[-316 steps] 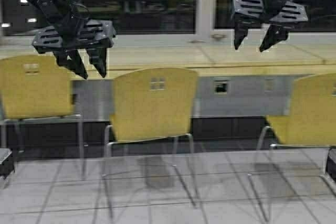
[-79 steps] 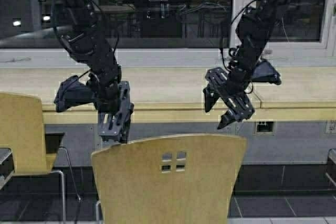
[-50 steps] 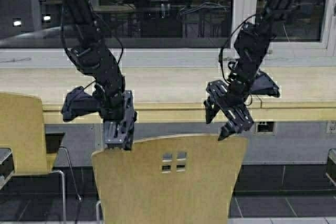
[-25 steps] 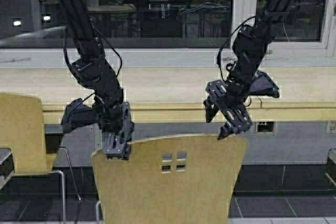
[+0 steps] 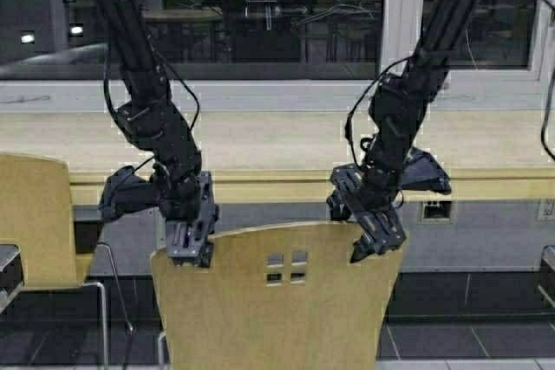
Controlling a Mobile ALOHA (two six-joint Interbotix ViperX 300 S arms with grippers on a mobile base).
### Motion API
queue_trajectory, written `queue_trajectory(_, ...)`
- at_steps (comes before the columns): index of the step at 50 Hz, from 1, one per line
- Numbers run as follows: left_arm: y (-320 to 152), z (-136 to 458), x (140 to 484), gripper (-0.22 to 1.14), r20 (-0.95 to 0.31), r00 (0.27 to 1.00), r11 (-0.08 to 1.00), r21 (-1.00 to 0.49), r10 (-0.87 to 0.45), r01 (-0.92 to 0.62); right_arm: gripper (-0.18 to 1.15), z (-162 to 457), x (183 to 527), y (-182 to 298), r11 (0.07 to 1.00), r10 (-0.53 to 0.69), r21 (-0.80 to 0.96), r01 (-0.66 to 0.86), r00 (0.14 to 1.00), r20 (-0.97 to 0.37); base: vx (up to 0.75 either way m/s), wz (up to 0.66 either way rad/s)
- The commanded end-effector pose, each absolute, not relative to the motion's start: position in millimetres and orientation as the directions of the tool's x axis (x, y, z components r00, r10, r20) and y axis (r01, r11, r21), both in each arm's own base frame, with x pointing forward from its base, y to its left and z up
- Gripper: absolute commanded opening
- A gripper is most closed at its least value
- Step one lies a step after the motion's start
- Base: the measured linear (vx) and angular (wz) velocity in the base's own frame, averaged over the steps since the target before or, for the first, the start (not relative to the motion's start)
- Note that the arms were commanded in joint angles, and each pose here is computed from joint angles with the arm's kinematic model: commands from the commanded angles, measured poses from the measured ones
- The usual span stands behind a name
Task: Push the chairs under the table
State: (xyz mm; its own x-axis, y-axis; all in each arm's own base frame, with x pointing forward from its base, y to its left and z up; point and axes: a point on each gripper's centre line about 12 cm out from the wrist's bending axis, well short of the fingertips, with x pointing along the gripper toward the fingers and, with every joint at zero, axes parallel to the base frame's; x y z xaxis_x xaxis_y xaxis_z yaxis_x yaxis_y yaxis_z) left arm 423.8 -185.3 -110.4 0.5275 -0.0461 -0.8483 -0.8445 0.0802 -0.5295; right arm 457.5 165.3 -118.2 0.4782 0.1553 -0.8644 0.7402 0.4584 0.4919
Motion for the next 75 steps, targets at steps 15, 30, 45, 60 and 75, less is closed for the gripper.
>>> queue_trajectory(15,-194.4,-117.4,441.3,0.79,-0.828,0.558,0.080,-0.561,-0.058,-0.824,0.92,-127.1,468.1,172.6,0.472,0.161,0.510,0.719,0.498,-0.852,0.00,0.00)
queue_trajectory(30,-194.1,-118.0,442.4,0.39,-0.827,0.559,0.080,-0.562,-0.058,-0.823,0.48,-128.3,470.5,176.2,0.476,0.167,0.515,0.714,0.501,-0.849,0.01,0.00)
queue_trajectory(45,-192.8,-118.9,441.1,0.29,-0.830,0.555,0.080,-0.557,-0.056,-0.826,0.35,-128.2,469.9,178.2,0.478,0.172,0.513,0.713,0.497,-0.851,0.02,0.00)
queue_trajectory(60,-180.4,-119.9,445.6,0.29,-0.831,0.555,0.088,-0.556,-0.042,-0.826,0.35,-134.5,455.3,188.1,0.495,0.178,0.490,0.718,0.468,-0.866,0.10,0.02)
queue_trajectory(75,-164.7,-122.6,451.4,0.29,-0.831,0.556,0.099,-0.556,-0.025,-0.825,0.35,-137.0,445.8,193.4,0.517,0.175,0.479,0.709,0.460,-0.870,0.13,0.05)
